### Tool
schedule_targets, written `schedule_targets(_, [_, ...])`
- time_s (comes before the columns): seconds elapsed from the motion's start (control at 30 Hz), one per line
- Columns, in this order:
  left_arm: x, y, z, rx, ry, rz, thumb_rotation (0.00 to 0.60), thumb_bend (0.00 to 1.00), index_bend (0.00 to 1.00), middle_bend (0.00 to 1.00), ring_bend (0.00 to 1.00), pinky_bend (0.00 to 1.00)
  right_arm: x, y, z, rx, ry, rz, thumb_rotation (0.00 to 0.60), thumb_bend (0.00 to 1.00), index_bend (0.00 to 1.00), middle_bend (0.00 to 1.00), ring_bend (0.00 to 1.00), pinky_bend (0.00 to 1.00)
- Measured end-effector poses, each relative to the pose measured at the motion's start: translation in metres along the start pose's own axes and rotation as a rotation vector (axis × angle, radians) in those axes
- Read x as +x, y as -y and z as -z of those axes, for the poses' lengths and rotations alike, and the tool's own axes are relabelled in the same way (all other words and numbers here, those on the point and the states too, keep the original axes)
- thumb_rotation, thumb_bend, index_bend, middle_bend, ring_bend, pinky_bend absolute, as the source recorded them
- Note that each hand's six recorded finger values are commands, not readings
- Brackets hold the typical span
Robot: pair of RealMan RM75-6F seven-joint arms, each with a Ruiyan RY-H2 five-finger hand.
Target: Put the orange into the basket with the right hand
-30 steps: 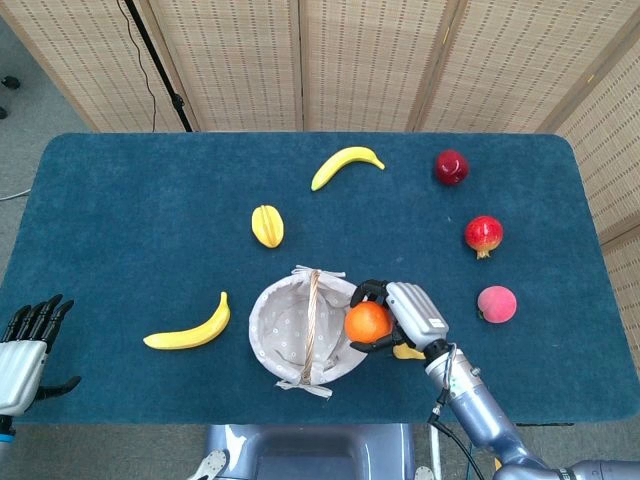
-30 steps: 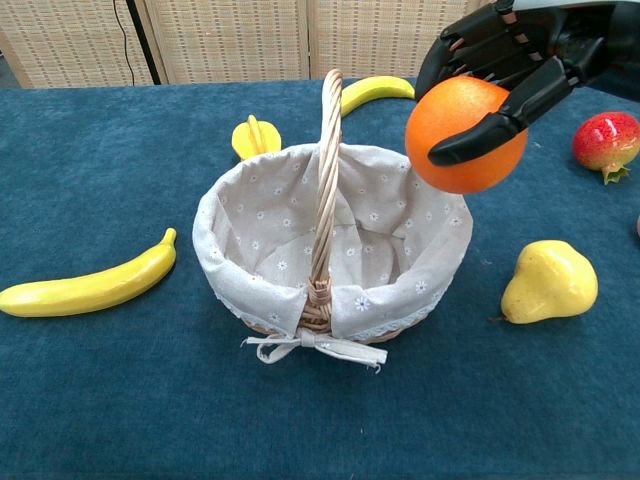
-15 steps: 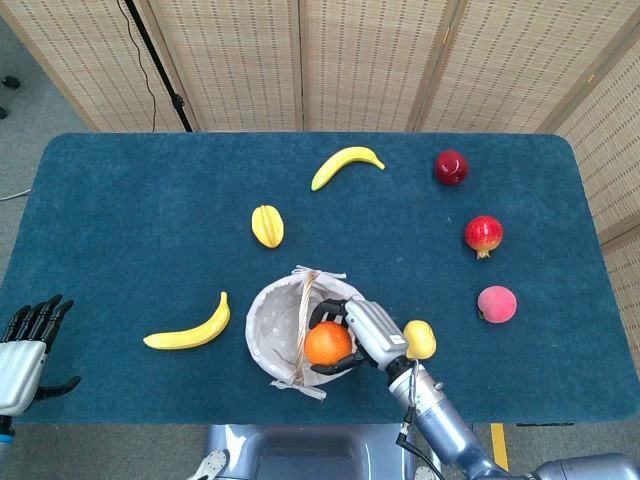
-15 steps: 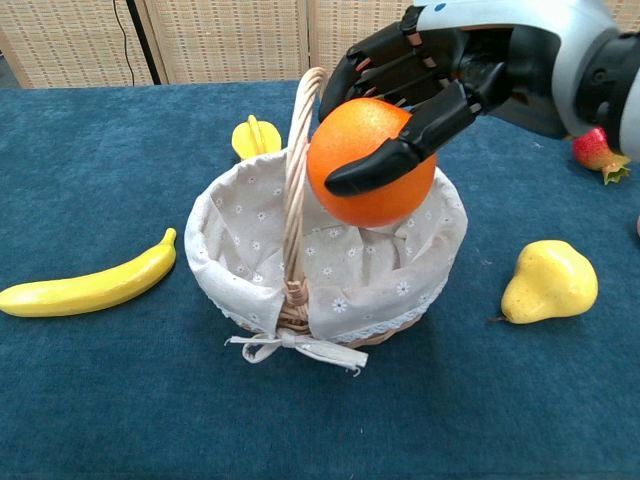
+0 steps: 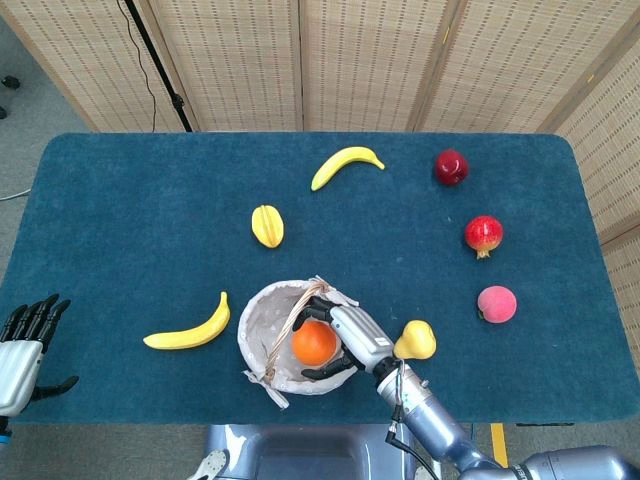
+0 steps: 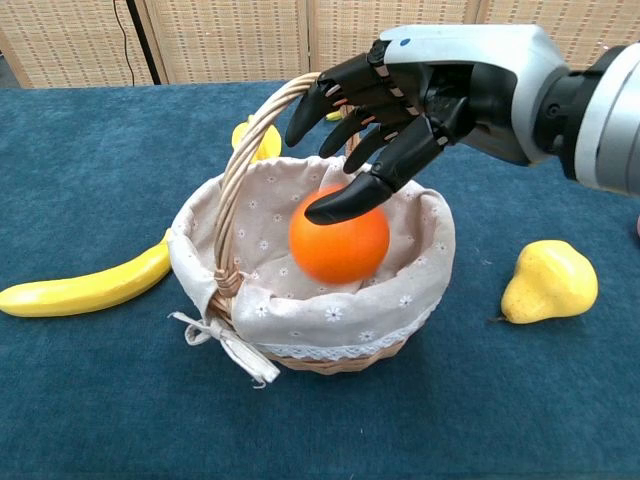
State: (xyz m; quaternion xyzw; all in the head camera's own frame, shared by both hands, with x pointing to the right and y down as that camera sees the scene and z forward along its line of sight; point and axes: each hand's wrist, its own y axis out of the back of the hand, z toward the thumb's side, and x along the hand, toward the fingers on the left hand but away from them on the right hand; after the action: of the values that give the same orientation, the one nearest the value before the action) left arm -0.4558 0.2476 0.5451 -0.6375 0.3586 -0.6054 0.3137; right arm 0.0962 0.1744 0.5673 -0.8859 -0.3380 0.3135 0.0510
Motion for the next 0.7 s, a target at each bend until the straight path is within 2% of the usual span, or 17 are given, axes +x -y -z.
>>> schedule_targets(0.33, [0.0, 0.001, -0.001, 0.002, 0.002, 0.004, 0.6, 0.0, 0.0, 0.0, 0.0, 0.0, 0.002, -0.009, 0.009, 0.086, 0.002, -0.006, 0.6, 0.04, 0.34, 0.14, 0.19, 0.18])
schedule_targets(0.43, [-0.001, 0.0, 0.0, -0.002, 0.0, 0.001, 0.6, 0.0, 0.0, 0.0, 0.0, 0.0, 0.005, -0.019, 0.016, 0.189, 0.011, 0.021, 0.6, 0.04, 0.32, 0.13, 0.17, 0.17])
schedule_targets(0.5, [-0.001, 0.0, -0.001, -0.003, 0.002, 0.0, 0.6, 0.0, 0.0, 0.0, 0.0, 0.0, 0.008, -0.029, 0.025, 0.301, 0.028, 0.05, 0.6, 0.04, 0.31, 0.12, 0.17, 0.17])
schedule_targets(0.6, [-0.001, 0.0, -0.002, 0.0, 0.004, 0.0, 0.6, 0.0, 0.0, 0.0, 0.0, 0.0, 0.015, -0.051, 0.044, 0.473, 0.07, 0.106, 0.6, 0.04, 0.3, 0.12, 0.17, 0.17])
schedule_targets(0.7, [-0.001, 0.0, -0.002, 0.001, 0.003, -0.002, 0.6, 0.0, 0.0, 0.0, 0.0, 0.0, 0.024, -0.071, 0.061, 0.577, 0.102, 0.168, 0.6, 0.04, 0.3, 0.12, 0.17, 0.17])
